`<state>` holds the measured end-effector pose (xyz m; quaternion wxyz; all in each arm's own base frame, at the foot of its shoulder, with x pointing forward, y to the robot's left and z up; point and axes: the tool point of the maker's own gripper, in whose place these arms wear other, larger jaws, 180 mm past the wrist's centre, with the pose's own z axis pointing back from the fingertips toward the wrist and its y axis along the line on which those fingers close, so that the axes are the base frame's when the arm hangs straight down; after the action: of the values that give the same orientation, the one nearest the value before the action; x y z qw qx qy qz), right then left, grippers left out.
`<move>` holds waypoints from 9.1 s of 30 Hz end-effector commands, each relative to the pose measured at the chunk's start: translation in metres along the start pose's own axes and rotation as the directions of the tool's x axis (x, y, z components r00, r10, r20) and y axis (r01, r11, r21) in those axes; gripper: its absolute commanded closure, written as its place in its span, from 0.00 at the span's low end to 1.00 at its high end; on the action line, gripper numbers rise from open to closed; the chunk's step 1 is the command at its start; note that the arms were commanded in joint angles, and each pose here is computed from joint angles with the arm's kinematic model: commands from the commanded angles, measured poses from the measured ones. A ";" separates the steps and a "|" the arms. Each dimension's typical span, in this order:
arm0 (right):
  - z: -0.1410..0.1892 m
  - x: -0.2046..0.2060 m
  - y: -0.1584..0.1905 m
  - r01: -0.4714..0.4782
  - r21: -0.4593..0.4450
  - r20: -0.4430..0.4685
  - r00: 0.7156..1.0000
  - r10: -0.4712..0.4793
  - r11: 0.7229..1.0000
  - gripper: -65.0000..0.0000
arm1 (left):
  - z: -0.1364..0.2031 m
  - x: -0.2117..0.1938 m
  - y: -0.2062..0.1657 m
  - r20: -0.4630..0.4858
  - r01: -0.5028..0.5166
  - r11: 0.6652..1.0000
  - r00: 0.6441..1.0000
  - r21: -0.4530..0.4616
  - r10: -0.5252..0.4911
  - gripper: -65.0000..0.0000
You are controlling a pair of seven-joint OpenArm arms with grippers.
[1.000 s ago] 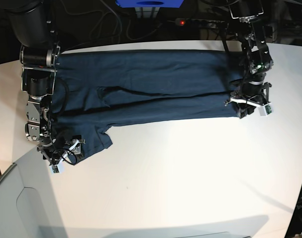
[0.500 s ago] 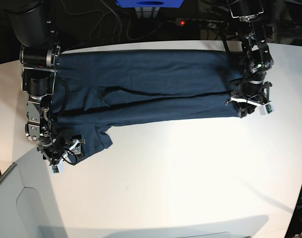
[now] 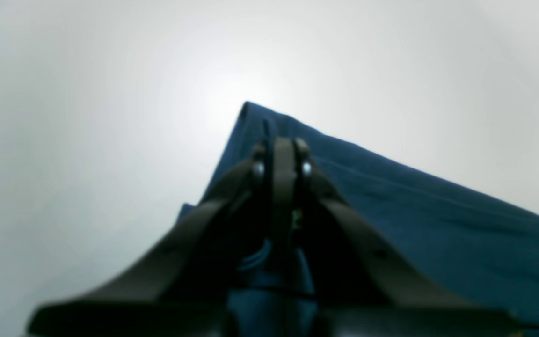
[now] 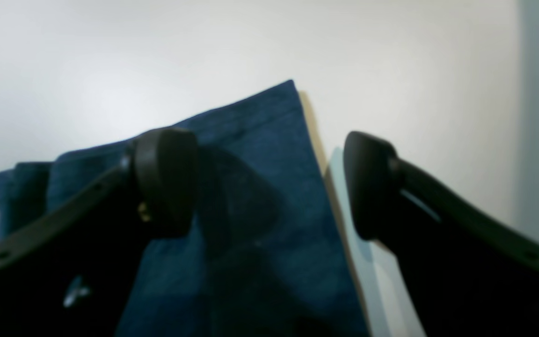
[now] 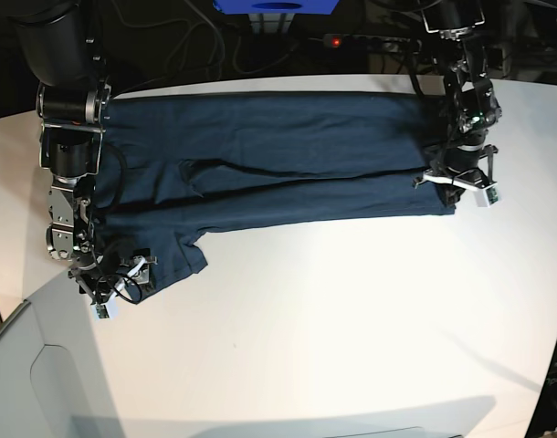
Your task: Fold the T-shirt properly
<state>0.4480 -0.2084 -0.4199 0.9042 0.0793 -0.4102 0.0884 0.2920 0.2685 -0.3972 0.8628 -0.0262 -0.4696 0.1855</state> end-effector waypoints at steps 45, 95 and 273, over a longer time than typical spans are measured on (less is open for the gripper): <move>-0.003 0.003 -0.011 0.037 -0.001 0.033 0.999 -0.037 0.999 0.60 | 0.002 0.018 -0.006 0.059 0.003 1.000 0.998 -0.015 -0.002 1.00; 0.118 0.050 -0.008 -0.251 -0.182 0.123 0.953 0.276 0.951 1.00 | -0.001 0.027 -0.010 0.077 0.008 1.000 0.997 -0.026 -0.006 1.00; 0.233 -0.110 0.037 -0.383 -0.093 -0.156 0.917 0.367 0.919 1.00 | 0.047 0.005 0.027 0.037 0.085 0.996 0.996 0.038 -0.086 1.00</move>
<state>0.1940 -0.2351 -0.3576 0.9086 -0.0623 -0.3462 0.2250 0.2403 0.2827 -0.3889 0.8740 0.0055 -0.4583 0.1614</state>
